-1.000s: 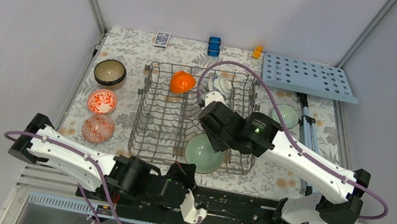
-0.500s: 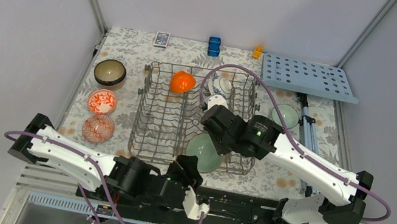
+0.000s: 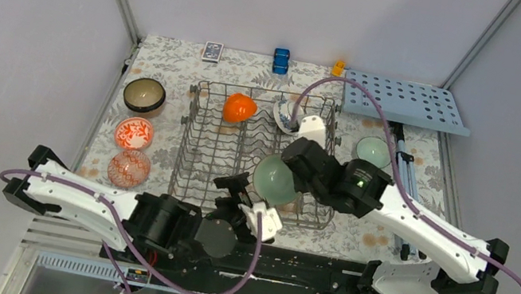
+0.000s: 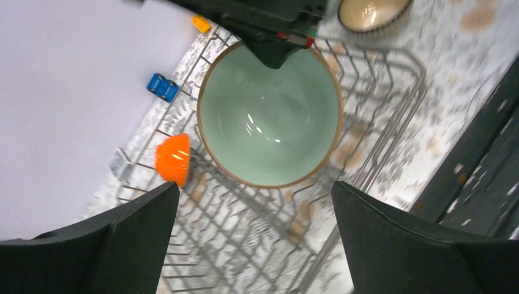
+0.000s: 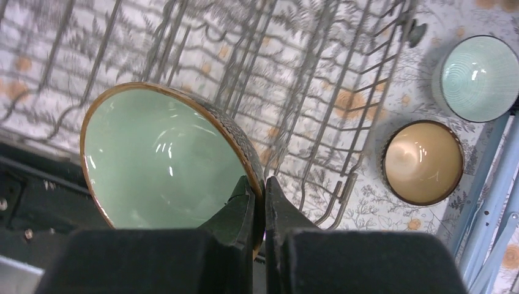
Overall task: Unload the bowls from the dish rack
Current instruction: Place the bowl with the bowl.
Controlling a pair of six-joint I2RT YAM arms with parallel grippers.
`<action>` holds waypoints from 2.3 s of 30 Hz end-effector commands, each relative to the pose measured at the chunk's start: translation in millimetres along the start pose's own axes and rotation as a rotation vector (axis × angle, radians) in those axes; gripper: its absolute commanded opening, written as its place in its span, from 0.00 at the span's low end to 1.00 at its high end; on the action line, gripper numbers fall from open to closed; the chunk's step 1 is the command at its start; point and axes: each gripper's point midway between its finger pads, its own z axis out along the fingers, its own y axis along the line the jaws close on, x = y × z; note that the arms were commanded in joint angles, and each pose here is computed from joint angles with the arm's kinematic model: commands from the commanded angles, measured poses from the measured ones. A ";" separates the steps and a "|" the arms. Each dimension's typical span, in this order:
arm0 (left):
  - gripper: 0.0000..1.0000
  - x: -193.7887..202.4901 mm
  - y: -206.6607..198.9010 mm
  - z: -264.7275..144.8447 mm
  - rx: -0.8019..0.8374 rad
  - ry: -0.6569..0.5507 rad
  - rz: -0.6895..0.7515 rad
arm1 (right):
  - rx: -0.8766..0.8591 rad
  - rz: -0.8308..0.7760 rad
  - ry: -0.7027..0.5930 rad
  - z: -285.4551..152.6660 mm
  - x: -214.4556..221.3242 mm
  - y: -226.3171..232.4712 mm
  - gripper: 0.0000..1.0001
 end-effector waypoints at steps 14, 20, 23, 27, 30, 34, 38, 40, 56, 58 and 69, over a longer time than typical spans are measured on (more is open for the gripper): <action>0.99 13.7 70.8 72.5 -0.100 0.110 -1.530 | 0.092 0.423 -0.221 9.2 -29.2 -63.4 0.00; 0.99 16.8 61.9 106.9 -0.080 0.246 -1.579 | 0.067 0.504 -0.217 13.7 -21.9 -60.1 0.00; 0.92 19.7 57.1 115.4 -0.079 0.262 -1.574 | 0.050 0.530 -0.211 16.3 -20.4 -56.1 0.00; 0.71 28.7 50.7 122.0 -0.088 0.290 -1.557 | 0.023 0.560 -0.207 17.8 -22.2 -51.0 0.00; 0.58 39.1 50.8 123.0 -0.127 0.305 -1.545 | 0.015 0.573 -0.211 17.6 -24.3 -50.1 0.00; 0.47 47.3 50.6 122.4 -0.152 0.313 -1.538 | 0.013 0.594 -0.211 19.3 -25.5 -51.5 0.00; 0.41 50.7 48.1 125.1 -0.155 0.326 -1.530 | -0.001 0.613 -0.199 22.6 -24.6 -49.6 0.00; 0.37 52.1 46.9 125.8 -0.155 0.329 -1.527 | -0.002 0.618 -0.198 23.2 -23.8 -49.9 0.00; 0.07 52.5 37.9 132.1 -0.109 0.349 -1.486 | -0.009 0.594 -0.166 26.2 -20.0 -47.4 0.00; 0.22 52.0 36.8 132.6 -0.100 0.352 -1.478 | -0.018 0.595 -0.168 25.5 -21.7 -46.0 0.00; 0.16 58.8 35.7 130.5 -0.107 0.363 -1.440 | -0.018 0.595 -0.174 23.5 -26.0 -46.4 0.00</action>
